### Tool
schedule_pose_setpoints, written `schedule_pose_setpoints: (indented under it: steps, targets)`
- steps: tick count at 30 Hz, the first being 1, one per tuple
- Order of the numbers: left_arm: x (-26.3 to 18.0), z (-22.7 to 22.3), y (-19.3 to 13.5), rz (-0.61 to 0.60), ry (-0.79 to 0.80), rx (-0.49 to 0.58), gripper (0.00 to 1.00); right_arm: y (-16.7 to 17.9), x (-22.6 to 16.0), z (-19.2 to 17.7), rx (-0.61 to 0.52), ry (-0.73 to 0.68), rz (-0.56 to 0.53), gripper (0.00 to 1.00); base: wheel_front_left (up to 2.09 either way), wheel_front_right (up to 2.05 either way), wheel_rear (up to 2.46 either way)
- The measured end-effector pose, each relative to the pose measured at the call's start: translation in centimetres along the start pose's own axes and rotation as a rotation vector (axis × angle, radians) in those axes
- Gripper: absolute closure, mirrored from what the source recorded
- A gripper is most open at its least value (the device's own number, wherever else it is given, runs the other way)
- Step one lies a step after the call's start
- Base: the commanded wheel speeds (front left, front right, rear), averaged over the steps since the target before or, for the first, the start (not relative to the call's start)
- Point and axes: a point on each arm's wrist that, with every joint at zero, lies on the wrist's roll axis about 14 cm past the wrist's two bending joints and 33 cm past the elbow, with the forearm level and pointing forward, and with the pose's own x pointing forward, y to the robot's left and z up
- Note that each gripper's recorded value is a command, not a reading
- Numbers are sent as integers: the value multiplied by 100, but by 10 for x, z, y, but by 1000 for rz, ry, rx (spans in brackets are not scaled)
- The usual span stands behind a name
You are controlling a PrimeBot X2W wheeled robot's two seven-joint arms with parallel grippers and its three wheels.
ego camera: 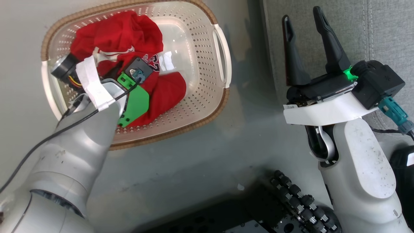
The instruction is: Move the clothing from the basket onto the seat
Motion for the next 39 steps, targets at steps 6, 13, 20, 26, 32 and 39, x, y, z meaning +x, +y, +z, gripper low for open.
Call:
schedule_pose_setpoints:
  steps: [6,13,20,26,32,39]
  targets:
    - [-20,25,5,34,-127,-129,100,3,-5,13,-5,-22,0,0,0,0,0]
    - [-52,55,14,90,-269,-237,100,7,-14,34,-13,-58,3,0,0,0,0]
    - [-93,88,26,159,-401,-341,100,13,-27,53,-20,-88,6,0,0,0,0]
    - [-141,119,41,241,-562,-401,100,19,-40,71,-19,-115,8,0,0,0,0]
    - [-199,145,57,329,-722,-415,100,26,-54,90,-15,-140,19,0,0,0,0]
    - [-271,175,64,410,-909,-397,100,35,-71,113,-18,-175,33,0,0,0,0]
